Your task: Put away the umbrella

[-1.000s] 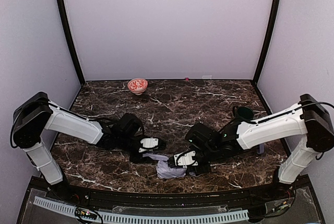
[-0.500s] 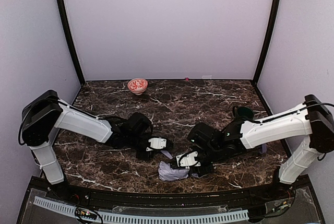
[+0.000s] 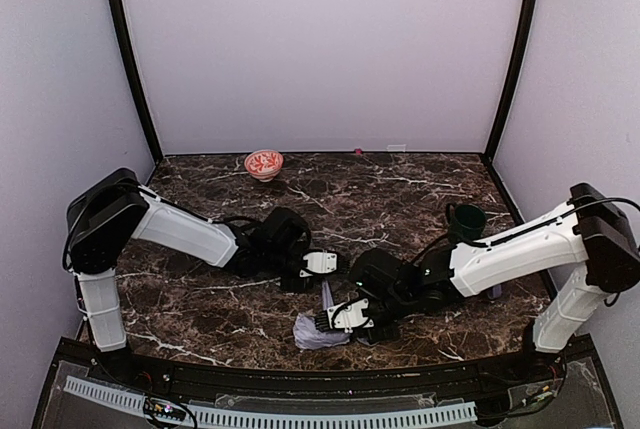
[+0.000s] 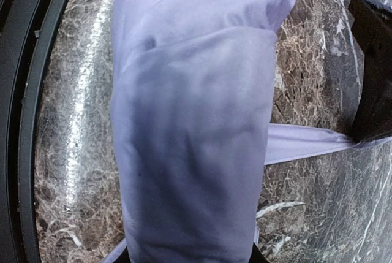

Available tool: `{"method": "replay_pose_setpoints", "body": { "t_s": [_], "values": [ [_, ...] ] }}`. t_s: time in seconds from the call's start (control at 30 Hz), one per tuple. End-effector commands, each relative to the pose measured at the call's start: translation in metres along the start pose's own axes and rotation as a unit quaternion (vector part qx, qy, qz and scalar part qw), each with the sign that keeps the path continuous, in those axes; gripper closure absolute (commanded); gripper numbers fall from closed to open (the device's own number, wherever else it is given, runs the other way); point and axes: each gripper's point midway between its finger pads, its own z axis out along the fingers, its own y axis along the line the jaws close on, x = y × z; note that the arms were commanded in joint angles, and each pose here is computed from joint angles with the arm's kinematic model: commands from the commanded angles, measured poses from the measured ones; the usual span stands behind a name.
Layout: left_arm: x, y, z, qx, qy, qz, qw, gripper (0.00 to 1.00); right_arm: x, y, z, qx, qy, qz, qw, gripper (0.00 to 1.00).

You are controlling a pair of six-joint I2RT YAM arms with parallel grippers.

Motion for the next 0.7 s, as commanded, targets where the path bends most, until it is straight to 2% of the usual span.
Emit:
{"method": "replay_pose_setpoints", "body": {
  "t_s": [0.0, 0.13, 0.23, 0.27, 0.3, 0.33, 0.4, 0.53, 0.67],
  "values": [
    [-0.013, 0.039, 0.004, -0.045, -0.018, 0.014, 0.999, 1.00, 0.010, 0.022, 0.010, -0.021, 0.024, -0.007, 0.999, 1.00],
    [-0.020, 0.044, 0.014, -0.038, -0.025, 0.019, 0.999, 1.00, 0.007, 0.022, 0.009, -0.023, 0.017, 0.003, 1.000, 1.00],
    [-0.017, 0.058, 0.023, -0.042, -0.010, -0.003, 0.999, 1.00, 0.007, 0.022, 0.009, -0.024, 0.019, 0.014, 0.999, 1.00],
    [-0.016, 0.062, 0.024, -0.044, -0.005, -0.014, 0.999, 0.97, 0.009, 0.022, 0.011, -0.025, 0.024, 0.019, 0.999, 1.00],
    [-0.015, 0.065, 0.024, -0.042, -0.005, -0.022, 0.999, 0.80, 0.011, 0.021, 0.012, -0.026, 0.029, 0.025, 0.999, 1.00],
    [-0.015, 0.064, 0.023, -0.036, -0.006, -0.027, 0.999, 0.69, 0.014, 0.020, 0.014, -0.028, 0.037, 0.031, 0.998, 1.00],
    [-0.018, 0.065, 0.019, -0.024, -0.015, -0.041, 0.999, 0.53, 0.022, 0.020, 0.018, -0.032, 0.053, 0.044, 0.997, 1.00],
    [-0.022, 0.083, 0.005, -0.019, -0.034, -0.083, 0.996, 0.39, 0.030, 0.019, 0.023, -0.046, 0.075, 0.069, 0.994, 1.00],
    [-0.029, 0.140, -0.034, -0.075, -0.073, -0.148, 0.983, 0.34, 0.032, 0.021, 0.023, -0.062, 0.080, 0.085, 0.991, 1.00]
  ]
}}
